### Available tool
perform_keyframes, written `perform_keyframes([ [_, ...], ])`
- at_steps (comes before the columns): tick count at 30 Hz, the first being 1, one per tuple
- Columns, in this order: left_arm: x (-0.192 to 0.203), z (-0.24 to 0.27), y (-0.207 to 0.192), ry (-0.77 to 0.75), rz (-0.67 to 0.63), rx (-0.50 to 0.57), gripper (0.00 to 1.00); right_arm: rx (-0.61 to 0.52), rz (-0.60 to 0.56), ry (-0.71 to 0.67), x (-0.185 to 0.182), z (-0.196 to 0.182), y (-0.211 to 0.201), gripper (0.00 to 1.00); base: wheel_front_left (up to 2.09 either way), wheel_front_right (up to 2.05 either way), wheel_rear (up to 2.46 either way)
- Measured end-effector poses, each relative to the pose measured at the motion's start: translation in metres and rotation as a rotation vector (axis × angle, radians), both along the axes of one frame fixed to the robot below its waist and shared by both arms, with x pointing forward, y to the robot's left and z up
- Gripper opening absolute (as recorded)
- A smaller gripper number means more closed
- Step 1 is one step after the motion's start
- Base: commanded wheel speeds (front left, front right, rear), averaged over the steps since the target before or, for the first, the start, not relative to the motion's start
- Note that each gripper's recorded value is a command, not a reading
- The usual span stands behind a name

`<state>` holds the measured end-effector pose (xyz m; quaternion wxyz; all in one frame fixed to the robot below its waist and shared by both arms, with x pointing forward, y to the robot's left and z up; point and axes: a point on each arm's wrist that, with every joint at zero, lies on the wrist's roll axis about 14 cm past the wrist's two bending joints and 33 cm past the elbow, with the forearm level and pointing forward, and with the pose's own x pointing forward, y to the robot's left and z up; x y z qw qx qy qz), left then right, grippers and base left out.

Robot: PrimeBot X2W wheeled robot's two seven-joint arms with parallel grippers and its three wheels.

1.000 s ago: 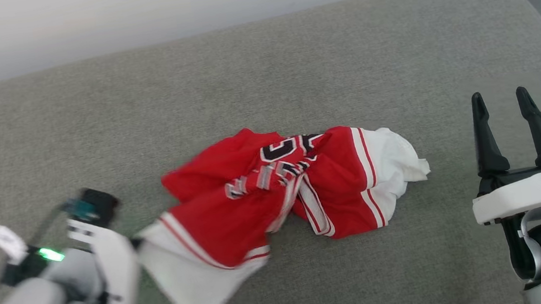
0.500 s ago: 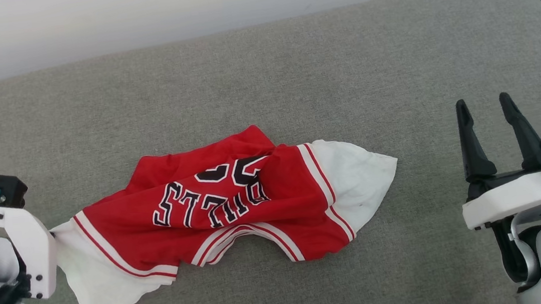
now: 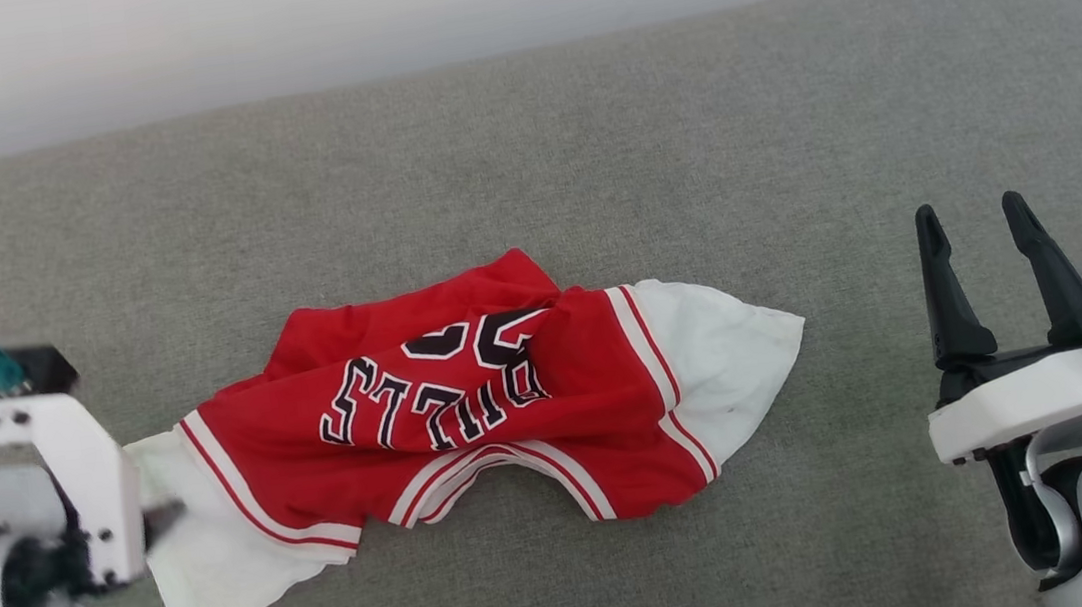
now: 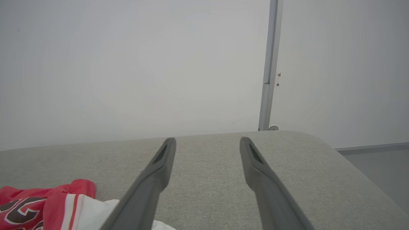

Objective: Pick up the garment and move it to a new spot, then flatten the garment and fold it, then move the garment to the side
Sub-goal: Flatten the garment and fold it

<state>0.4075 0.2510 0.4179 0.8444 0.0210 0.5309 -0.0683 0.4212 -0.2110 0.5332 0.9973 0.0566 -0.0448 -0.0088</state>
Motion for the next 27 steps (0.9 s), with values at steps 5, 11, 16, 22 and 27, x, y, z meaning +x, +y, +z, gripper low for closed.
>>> perform_keyframes([
  [5, -0.026, -0.026, -0.005, 0.139, 0.048, -0.002, 1.00, 0.002, 0.004, 0.014, 0.002, -0.004, 0.001, 1.00, 0.00, 0.00, 0.00],
  [11, -0.038, -0.048, -0.007, 0.208, 0.081, -0.016, 1.00, -0.004, -0.011, 0.023, 0.004, -0.007, -0.005, 1.00, 0.00, 0.00, 0.00],
  [16, -0.032, -0.057, -0.004, 0.183, 0.108, -0.026, 1.00, -0.005, 0.000, 0.064, 0.004, -0.015, -0.002, 1.00, 0.00, 0.00, 0.00],
  [22, -0.032, -0.064, -0.006, 0.200, 0.117, -0.069, 0.00, 0.003, 0.093, 0.198, 0.007, -0.039, 0.022, 1.00, 0.00, 0.00, 0.00],
  [27, -0.029, -0.065, -0.006, 0.187, 0.106, -0.073, 0.00, 0.028, 0.190, 0.404, 0.004, -0.076, 0.041, 1.00, 0.00, 0.00, 0.00],
])
